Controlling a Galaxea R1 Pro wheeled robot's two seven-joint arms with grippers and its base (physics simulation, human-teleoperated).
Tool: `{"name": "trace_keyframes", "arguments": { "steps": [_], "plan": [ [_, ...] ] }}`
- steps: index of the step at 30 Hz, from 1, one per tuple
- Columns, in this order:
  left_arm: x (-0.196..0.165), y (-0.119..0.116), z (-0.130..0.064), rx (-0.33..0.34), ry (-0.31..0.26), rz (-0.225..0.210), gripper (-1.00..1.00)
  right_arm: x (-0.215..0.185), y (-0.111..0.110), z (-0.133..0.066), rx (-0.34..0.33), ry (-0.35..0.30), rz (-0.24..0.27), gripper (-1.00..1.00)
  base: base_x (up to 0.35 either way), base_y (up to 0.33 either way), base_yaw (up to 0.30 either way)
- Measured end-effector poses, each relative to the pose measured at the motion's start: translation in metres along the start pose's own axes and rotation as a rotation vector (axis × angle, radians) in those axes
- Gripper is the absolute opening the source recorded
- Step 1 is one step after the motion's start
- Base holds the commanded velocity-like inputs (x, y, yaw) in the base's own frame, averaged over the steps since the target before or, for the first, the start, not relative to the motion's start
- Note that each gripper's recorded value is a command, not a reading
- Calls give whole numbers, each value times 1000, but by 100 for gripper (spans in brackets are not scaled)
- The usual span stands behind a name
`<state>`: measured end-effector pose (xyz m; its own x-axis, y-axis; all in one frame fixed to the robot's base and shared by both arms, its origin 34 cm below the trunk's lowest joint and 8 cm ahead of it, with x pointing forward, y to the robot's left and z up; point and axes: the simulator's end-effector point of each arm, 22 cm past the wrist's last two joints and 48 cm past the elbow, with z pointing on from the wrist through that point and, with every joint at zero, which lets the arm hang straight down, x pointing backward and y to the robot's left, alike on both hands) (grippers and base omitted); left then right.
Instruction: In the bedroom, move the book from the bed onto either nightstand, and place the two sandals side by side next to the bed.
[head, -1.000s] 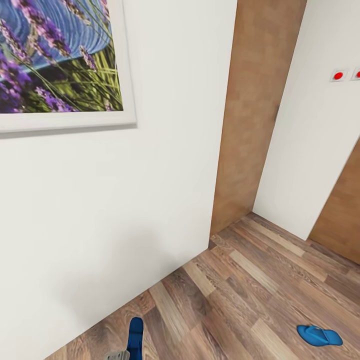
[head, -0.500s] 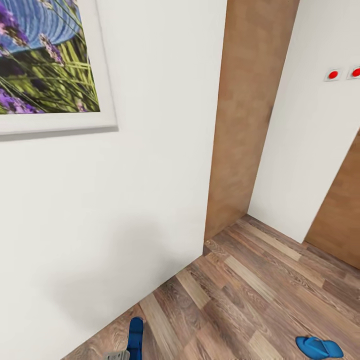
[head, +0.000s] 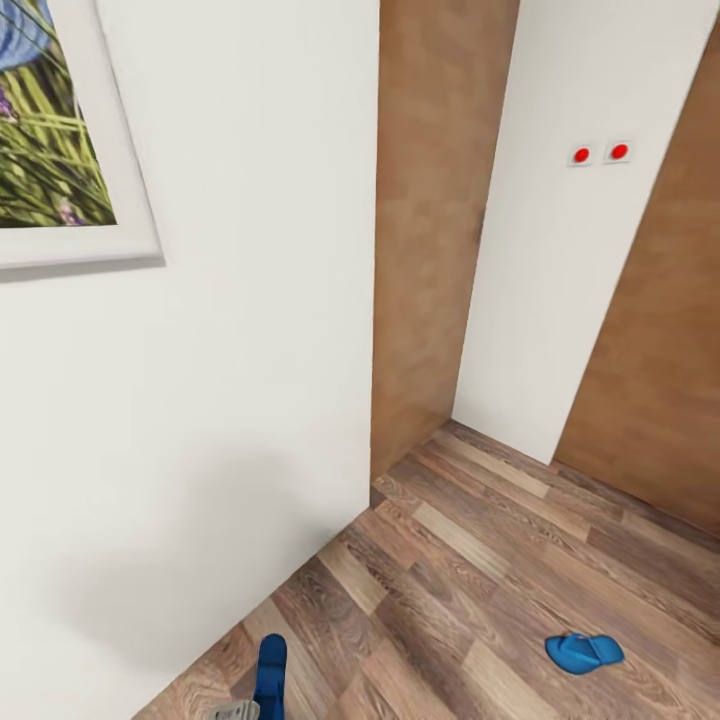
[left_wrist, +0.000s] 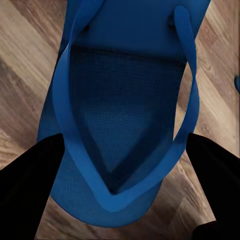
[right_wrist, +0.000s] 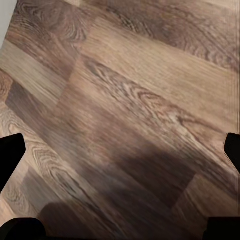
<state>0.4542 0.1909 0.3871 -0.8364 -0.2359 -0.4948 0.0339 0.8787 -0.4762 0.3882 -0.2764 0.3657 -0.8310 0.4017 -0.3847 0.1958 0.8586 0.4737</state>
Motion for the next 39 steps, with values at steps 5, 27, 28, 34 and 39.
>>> {"name": "trace_keyframes", "arguments": {
  "steps": [5, 27, 28, 34, 39],
  "plan": [
    [0, 0, 0, 1, 0, 0, -100, 0, 0, 0, 0, 0, 0, 100, 257, 0, -106],
    [1, 0, 0, 1, 2, 0, -100, 0, 0, 0, 0, 0, 0, 100, 326, 0, -3],
    [1, 0, 0, 1, 3, 0, -100, 0, 0, 0, 0, 0, 0, 100, 328, 0, 0],
    [1, 0, 0, 1, 3, 0, -100, 0, 0, 0, 0, 0, 0, 100, 327, -37, 0],
    [1, 0, 0, 1, 3, -1, -100, 0, 0, 0, 0, 0, 0, 100, 156, -30, -31]
  ]
}}
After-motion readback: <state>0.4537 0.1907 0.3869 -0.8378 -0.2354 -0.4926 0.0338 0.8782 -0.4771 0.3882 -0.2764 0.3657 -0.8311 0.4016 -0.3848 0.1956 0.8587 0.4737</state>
